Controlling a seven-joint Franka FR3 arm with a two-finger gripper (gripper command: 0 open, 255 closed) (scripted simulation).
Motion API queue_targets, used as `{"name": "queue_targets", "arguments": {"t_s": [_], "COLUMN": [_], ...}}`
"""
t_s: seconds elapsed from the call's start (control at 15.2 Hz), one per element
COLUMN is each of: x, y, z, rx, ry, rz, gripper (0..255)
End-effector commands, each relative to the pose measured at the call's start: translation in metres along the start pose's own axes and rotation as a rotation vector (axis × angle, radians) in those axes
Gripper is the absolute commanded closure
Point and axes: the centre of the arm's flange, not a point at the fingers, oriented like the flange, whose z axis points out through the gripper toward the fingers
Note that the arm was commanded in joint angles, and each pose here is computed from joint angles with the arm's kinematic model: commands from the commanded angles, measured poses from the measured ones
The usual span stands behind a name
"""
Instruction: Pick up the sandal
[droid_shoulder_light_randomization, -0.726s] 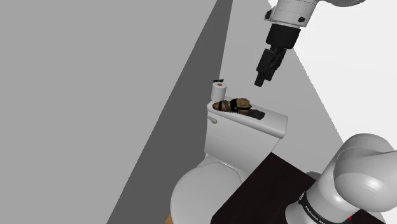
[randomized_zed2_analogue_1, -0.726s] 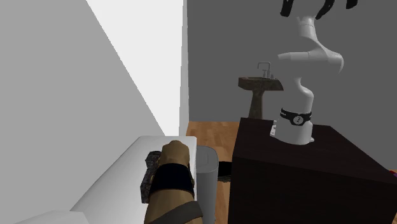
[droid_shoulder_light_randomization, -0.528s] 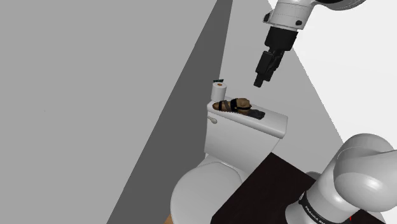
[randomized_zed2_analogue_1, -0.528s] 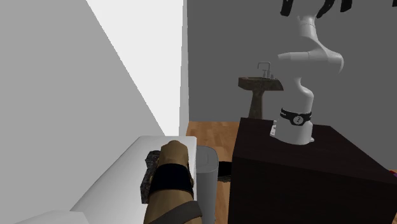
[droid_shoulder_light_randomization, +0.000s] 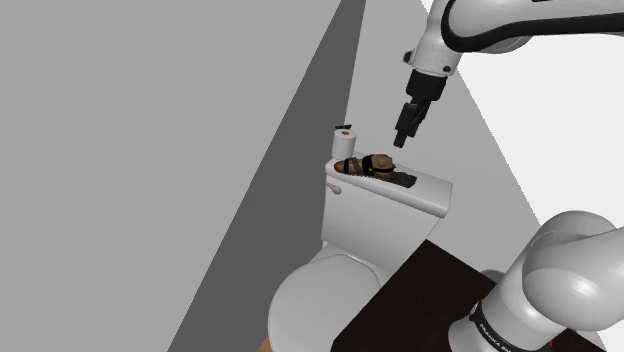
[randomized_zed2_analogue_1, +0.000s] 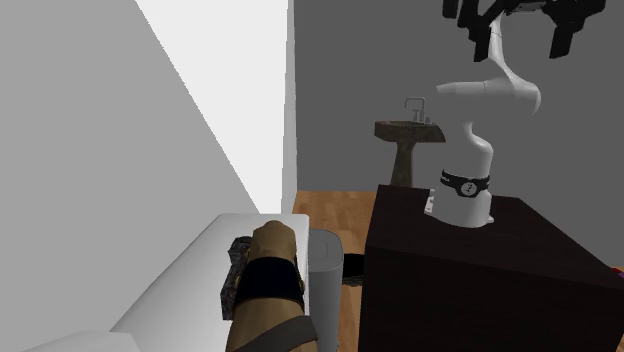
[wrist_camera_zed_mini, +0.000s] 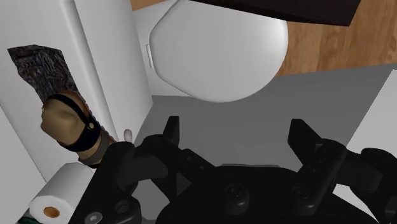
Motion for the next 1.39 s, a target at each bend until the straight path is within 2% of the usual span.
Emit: {"name": "queue_targets", "arguments": {"t_s": [0.0, 1.32], "x": [0.005, 0.082], "y": [0.022, 0.229], "z": [0.012, 0.141], "rx": [-0.009, -0.083], "ry": [-0.002, -0.026], "rz": [-0.012, -0.116], "gripper": [0, 0]}}
